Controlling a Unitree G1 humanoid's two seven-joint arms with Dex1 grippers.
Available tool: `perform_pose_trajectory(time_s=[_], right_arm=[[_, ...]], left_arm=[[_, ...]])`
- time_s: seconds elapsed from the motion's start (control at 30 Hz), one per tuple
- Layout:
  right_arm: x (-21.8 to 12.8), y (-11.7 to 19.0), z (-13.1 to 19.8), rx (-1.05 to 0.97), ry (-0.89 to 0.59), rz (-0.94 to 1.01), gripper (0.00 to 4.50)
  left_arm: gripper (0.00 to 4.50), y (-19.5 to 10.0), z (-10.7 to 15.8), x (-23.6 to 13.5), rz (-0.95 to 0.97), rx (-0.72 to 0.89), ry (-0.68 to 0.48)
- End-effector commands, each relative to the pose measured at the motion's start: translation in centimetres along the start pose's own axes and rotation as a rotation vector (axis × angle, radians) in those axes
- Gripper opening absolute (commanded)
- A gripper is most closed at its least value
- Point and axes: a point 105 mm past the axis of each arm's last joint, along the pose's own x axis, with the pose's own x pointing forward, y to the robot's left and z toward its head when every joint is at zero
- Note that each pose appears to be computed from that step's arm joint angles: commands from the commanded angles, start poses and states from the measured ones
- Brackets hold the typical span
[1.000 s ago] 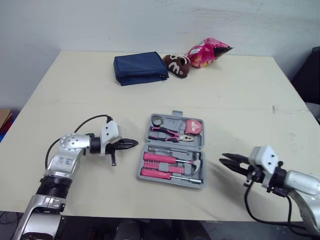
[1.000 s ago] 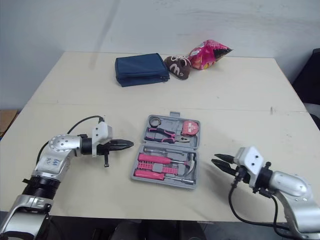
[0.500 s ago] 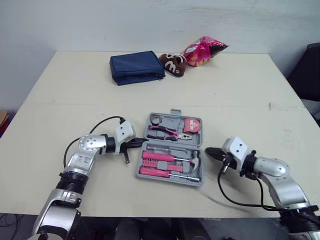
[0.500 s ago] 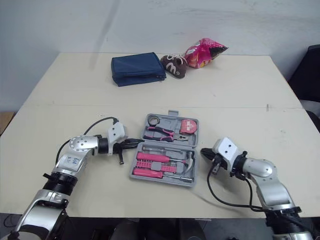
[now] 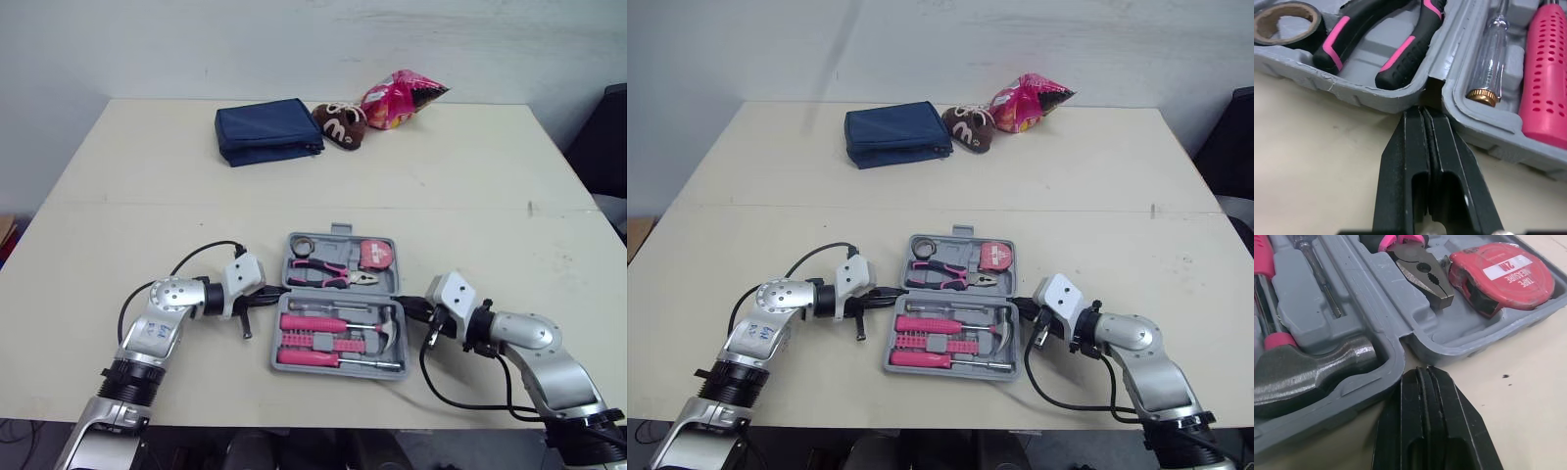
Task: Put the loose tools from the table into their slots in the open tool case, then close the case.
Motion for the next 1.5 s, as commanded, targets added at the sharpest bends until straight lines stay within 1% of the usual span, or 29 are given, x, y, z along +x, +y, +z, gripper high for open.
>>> perform_pose_trajectory(time_s=[0.03, 0.13, 0.23, 0.3, 0.37, 0.4, 0.43, 0.47, 0.5, 0.57, 0.6, 0.63, 0.67, 0.7, 0.77, 0.83, 0.9, 0.97, 1.17, 1.23, 1.37, 1.5], right_arm=[[0.3, 1.6, 1.4, -0.008, -0.053, 0.060, 0.03], [-0.1, 0.8, 0.5, -0.008, -0.010, 0.008, 0.03], [-2.1, -1.3, -0.7, 0.004, 0.065, -0.074, 0.03], [-3.4, -1.4, -1.8, 0.009, 0.141, -0.049, 0.03], [-5.0, -2.0, -1.8, -0.005, 0.171, -0.066, 0.71], [-5.4, -2.4, -1.5, -0.021, 0.169, -0.083, 0.98], [-6.0, -2.6, -1.0, 0.031, 0.142, -0.090, 1.64], [-6.3, -2.6, -0.6, 0.072, 0.122, -0.088, 2.00], [-6.5, -2.7, 0.1, 0.118, 0.089, -0.103, 2.48], [-7.0, -3.3, 1.9, 0.288, 0.080, -0.145, 3.53], [-7.2, -3.2, 2.4, 0.379, 0.116, -0.143, 4.01], [-7.4, -3.0, 2.4, 0.445, 0.193, -0.150, 4.49], [-7.6, -2.8, 2.2, 0.472, 0.269, -0.155, 4.50], [-7.8, -2.7, 2.1, 0.488, 0.322, -0.164, 4.50], [-7.0, -2.2, 3.3, 0.552, 0.284, -0.118, 4.50], [-5.6, -3.1, 4.7, 0.644, 0.228, -0.139, 4.50], [-4.3, -3.8, 5.1, 0.687, 0.221, -0.173, 4.50], [-3.6, -4.1, 5.0, 0.680, 0.243, -0.197, 4.50], [-2.1, -4.7, 4.8, 0.678, 0.286, -0.277, 4.50], [-1.8, -4.8, 4.8, 0.676, 0.292, -0.290, 4.50], [-1.0, -4.7, 5.1, 0.685, 0.289, -0.289, 4.50], [-0.1, -4.3, 5.4, 0.703, 0.280, -0.269, 4.50]], left_arm=[[0.00, -1.0, 0.1, 0.2, -0.026, -0.001, -0.008], [0.00, -0.9, -0.4, -0.5, -0.018, -0.001, 0.018], [0.00, 0.9, -1.5, -3.1, 0.035, -0.015, 0.062], [0.00, 1.7, -1.2, -4.3, 0.054, -0.059, 0.034], [0.57, 2.4, -0.2, -6.1, 0.050, -0.087, -0.004], [0.84, 2.6, 0.1, -6.6, 0.050, -0.088, -0.011], [1.42, 3.1, 0.7, -7.1, 0.061, -0.096, -0.028], [1.78, 3.4, 1.1, -7.3, 0.069, -0.101, -0.038], [2.21, 3.6, 1.6, -7.5, 0.075, -0.117, -0.051], [3.12, 4.4, 3.1, -7.4, 0.098, -0.202, -0.052], [3.53, 4.4, 3.5, -7.2, 0.097, -0.241, -0.023], [4.08, 4.1, 3.7, -7.0, 0.080, -0.275, 0.005], [4.33, 3.6, 4.0, -6.7, 0.049, -0.303, 0.015], [4.48, 3.3, 4.2, -6.4, 0.027, -0.321, 0.020], [4.48, 3.2, 4.0, -6.0, 0.045, -0.354, 0.079], [4.48, 3.3, 4.3, -4.7, 0.071, -0.399, 0.107], [4.48, 3.6, 4.4, -3.6, 0.115, -0.404, 0.138], [4.48, 3.9, 4.3, -3.0, 0.159, -0.403, 0.166], [4.48, 4.2, 4.7, -1.3, 0.222, -0.393, 0.200], [4.48, 4.2, 4.9, -1.0, 0.233, -0.395, 0.194], [4.48, 3.8, 5.5, -0.1, 0.225, -0.406, 0.181], [4.48, 3.9, 5.4, 0.0, 0.246, -0.402, 0.203]])
